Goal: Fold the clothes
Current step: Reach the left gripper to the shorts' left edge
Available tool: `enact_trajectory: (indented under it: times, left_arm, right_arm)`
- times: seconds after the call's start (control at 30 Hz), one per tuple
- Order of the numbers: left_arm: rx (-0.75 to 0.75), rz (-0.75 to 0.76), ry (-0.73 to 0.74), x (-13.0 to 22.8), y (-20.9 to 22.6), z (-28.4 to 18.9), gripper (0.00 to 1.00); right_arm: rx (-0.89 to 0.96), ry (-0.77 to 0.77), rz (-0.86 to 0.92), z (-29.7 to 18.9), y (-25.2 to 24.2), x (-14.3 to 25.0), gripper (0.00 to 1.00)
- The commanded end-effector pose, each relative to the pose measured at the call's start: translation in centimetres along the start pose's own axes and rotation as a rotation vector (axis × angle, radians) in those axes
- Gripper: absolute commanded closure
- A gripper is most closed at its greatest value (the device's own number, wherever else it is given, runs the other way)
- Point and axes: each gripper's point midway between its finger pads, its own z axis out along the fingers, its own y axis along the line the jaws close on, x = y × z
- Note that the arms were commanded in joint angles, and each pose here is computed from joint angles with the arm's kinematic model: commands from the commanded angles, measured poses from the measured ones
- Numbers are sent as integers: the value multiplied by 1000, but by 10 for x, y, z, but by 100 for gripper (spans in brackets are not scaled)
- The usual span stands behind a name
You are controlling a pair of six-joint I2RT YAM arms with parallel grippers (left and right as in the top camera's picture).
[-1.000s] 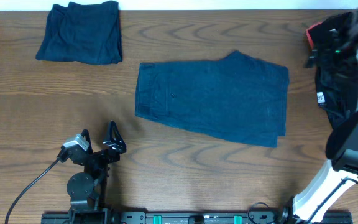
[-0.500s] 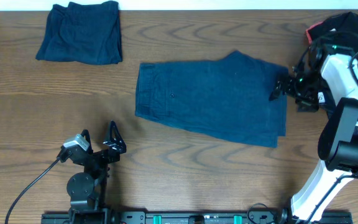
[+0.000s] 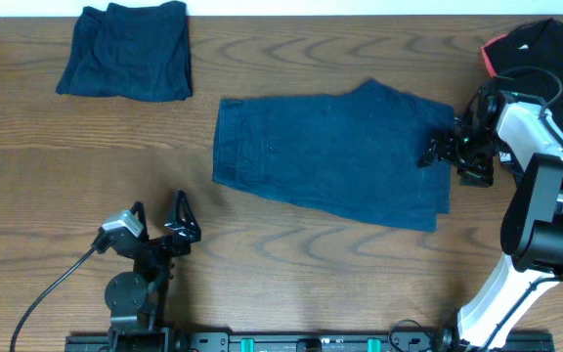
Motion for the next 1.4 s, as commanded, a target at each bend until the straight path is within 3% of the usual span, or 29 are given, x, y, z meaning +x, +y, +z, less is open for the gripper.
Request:
enact_trajectory:
  times: [0.0, 0.17, 0.27, 0.5, 0.6, 0.73, 0.87, 1.0, 1.37]
  left_arm:
    - [145, 60, 41, 1, -28, -3, 2]
    - [160, 248, 54, -34, -52, -7, 2]
    - [107, 297, 138, -56, -60, 0, 2]
    - [-67, 295, 665, -65, -63, 29, 2]
    - [-119, 262, 808, -64, -61, 44, 2]
    - [-133, 212, 968, -32, -50, 64, 2]
    - [26, 175, 1082, 7, -57, 90, 2]
    - [35, 153, 1178, 41, -42, 105, 2]
    - [178, 136, 1232, 91, -33, 140, 2]
  right_arm:
    - [-9, 33, 13, 9, 0, 9, 1]
    - [-10, 29, 12, 10, 0, 8, 1]
    - [-9, 30, 13, 10, 0, 8, 1]
    - [-44, 41, 18, 3, 6, 13, 1]
    - [-73, -2, 7, -14, 14, 10, 1]
    - [-112, -96, -20, -53, 26, 10, 1]
    - [-155, -216, -75, -106, 42, 22, 1]
    - [-186, -374, -142, -163, 58, 41, 1]
    - [-248, -578, -312, -245, 84, 131, 1]
